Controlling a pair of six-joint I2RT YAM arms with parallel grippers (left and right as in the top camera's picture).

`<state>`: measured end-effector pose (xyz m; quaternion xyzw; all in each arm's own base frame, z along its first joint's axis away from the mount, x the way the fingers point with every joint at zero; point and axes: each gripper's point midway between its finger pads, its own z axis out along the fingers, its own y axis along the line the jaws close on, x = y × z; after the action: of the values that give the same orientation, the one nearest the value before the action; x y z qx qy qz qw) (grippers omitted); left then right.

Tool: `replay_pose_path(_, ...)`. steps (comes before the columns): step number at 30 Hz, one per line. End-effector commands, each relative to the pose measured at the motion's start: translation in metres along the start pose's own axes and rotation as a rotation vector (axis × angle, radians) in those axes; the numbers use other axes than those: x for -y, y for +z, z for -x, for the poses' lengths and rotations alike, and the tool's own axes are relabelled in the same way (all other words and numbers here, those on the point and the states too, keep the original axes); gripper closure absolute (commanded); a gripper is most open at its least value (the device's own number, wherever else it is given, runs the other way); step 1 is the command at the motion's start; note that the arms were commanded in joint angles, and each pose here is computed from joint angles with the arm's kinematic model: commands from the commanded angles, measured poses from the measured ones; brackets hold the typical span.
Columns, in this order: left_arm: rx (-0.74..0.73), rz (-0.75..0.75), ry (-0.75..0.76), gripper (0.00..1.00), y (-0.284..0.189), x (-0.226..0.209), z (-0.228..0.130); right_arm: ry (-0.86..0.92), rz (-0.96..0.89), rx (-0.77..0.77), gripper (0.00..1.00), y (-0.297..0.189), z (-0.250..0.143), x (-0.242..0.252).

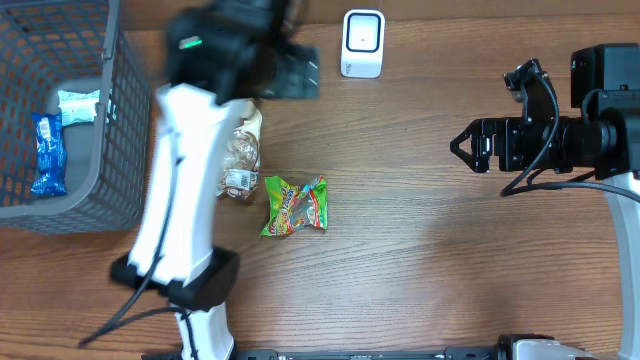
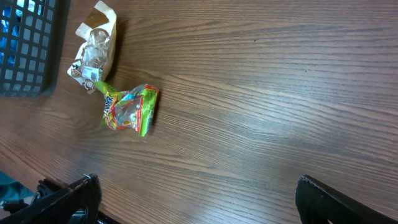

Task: Scan the item barcode
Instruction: 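Carry the green bag out and drop it beside the white bag, then reach the left gripper into the basket and grasp the blue packet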

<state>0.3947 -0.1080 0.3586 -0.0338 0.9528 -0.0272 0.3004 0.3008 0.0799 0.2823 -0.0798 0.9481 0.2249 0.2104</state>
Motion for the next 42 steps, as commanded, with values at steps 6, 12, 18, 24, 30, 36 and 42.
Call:
replay_pose_path(6,0.196,0.339,-0.301,0.04,-0.06,-0.172,0.03,-0.013,0.001,0.021,0.0,-0.007,0.003,-0.004)
replay_pose_path(12,0.105,0.545,-0.452,0.03,-0.054,-0.275,0.007,-0.011,0.001,0.017,0.0,-0.007,0.002,-0.004)
replay_pose_path(18,-0.056,0.64,-0.534,0.03,-0.019,-0.335,-0.022,-0.011,0.001,0.017,0.0,-0.007,0.002,-0.004)
replay_pose_path(24,-0.16,0.648,-0.594,0.04,0.026,-0.373,-0.038,0.001,0.002,-0.006,0.0,-0.007,-0.003,-0.004)
replay_pose_path(30,-0.212,0.635,-0.665,0.05,0.068,-0.413,-0.053,0.001,-0.009,-0.008,0.0,-0.007,-0.004,-0.002)
replay_pose_path(36,-0.319,0.648,-0.694,0.06,0.122,-0.447,-0.082,-0.003,-0.01,0.0,0.0,-0.007,-0.002,-0.002)
replay_pose_path(42,-0.438,0.619,-0.639,0.1,0.176,-0.453,-0.107,-0.007,-0.01,0.009,0.0,-0.007,0.001,-0.002)
